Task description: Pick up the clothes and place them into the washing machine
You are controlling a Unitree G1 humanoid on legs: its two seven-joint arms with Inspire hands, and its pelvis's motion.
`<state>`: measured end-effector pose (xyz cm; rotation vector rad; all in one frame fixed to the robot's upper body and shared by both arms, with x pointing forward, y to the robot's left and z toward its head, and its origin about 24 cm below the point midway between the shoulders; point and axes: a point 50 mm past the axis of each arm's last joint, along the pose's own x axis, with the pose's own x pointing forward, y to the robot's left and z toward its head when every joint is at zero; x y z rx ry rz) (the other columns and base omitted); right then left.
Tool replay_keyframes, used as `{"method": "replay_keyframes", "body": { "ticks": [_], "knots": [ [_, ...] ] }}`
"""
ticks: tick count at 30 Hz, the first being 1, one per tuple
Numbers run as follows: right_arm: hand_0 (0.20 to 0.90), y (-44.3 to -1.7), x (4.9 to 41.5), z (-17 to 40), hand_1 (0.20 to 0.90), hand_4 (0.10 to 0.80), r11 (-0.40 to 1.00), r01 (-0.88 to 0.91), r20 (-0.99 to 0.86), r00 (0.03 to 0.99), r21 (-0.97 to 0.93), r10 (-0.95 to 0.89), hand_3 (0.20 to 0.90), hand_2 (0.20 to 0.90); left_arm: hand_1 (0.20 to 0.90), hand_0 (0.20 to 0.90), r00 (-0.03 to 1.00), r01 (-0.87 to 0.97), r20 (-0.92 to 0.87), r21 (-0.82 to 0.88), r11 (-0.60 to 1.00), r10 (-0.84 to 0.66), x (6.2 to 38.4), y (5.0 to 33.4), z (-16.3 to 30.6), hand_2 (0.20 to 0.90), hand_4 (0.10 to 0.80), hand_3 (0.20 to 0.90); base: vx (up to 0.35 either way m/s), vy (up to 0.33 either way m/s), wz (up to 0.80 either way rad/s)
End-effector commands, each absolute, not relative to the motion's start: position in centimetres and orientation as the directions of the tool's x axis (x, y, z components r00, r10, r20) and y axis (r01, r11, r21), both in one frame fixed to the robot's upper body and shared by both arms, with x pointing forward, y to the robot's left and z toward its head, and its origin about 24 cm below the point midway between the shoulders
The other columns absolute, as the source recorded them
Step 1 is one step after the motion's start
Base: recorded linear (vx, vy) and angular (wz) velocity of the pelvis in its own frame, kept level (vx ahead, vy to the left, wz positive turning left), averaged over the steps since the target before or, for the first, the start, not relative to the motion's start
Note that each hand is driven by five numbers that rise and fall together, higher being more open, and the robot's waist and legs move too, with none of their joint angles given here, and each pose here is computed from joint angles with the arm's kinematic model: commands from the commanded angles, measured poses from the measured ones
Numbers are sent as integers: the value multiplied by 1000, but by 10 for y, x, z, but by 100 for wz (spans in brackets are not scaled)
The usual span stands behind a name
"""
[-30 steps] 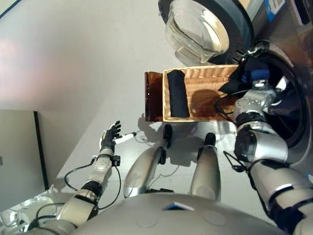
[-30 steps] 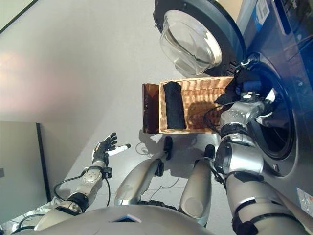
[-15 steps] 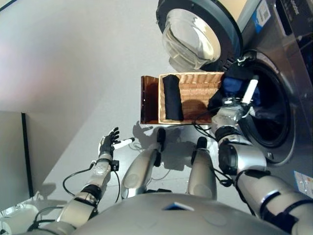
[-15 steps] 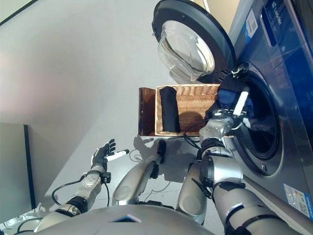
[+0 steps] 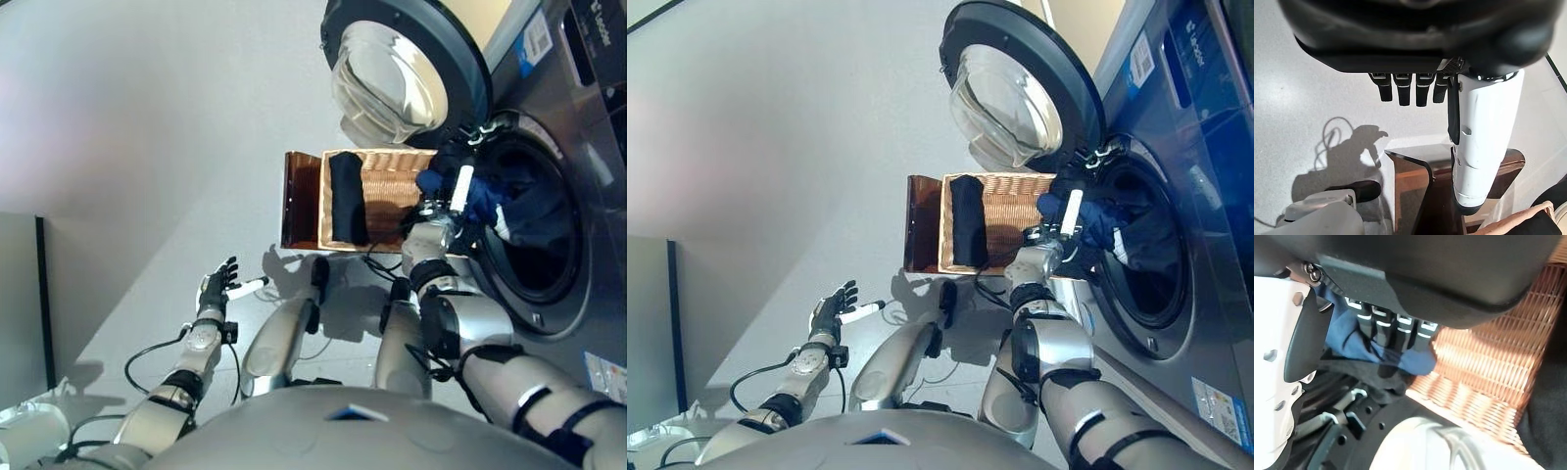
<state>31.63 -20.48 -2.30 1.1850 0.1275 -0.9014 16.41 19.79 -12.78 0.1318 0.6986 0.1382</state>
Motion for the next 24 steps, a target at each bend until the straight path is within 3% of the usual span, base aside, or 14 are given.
{"method": "replay_keyframes", "body": {
  "ticks": [1, 10, 12, 13, 14, 20, 24],
  "knots": [
    [900, -208, 326, -6, 900, 800, 172, 580, -408, 724, 796, -556, 900, 900, 900, 900, 769, -161, -577, 241, 957, 275, 173, 225, -119, 900, 800, 900, 0, 0, 0],
    [900, -221, 329, 4, 900, 800, 127, 605, -415, 668, 786, -618, 900, 900, 900, 900, 774, -173, -565, 247, 953, 287, 173, 227, -118, 900, 800, 900, 0, 0, 0],
    [554, -223, 328, 4, 554, 553, 121, 610, -418, 661, 783, -623, 554, 554, 900, 900, 770, -172, -568, 254, 952, 290, 172, 227, -118, 900, 800, 900, 0, 0, 0],
    [549, -223, 328, 4, 549, 549, 121, 610, -418, 660, 783, -624, 549, 549, 900, 900, 771, -172, -567, 254, 952, 290, 172, 227, -118, 900, 800, 900, 0, 0, 0],
    [900, -226, 327, 4, 900, 800, 118, 612, -417, 654, 782, -631, 900, 900, 900, 900, 771, -172, -568, 252, 952, 290, 171, 227, -118, 900, 800, 900, 0, 0, 0],
    [900, -247, 329, 17, 900, 800, 173, 605, -352, 646, 777, -677, 900, 900, 900, 900, 777, -181, -560, 240, 954, 288, 171, 226, -118, 900, 800, 900, 5, -3, 1],
    [900, -292, 332, 58, 900, 800, 228, 582, -209, 587, 781, -782, 900, 900, 900, 900, 782, -192, -549, 239, 952, 296, 169, 232, -116, 900, 800, 900, 8, -5, 0]
  ]
}}
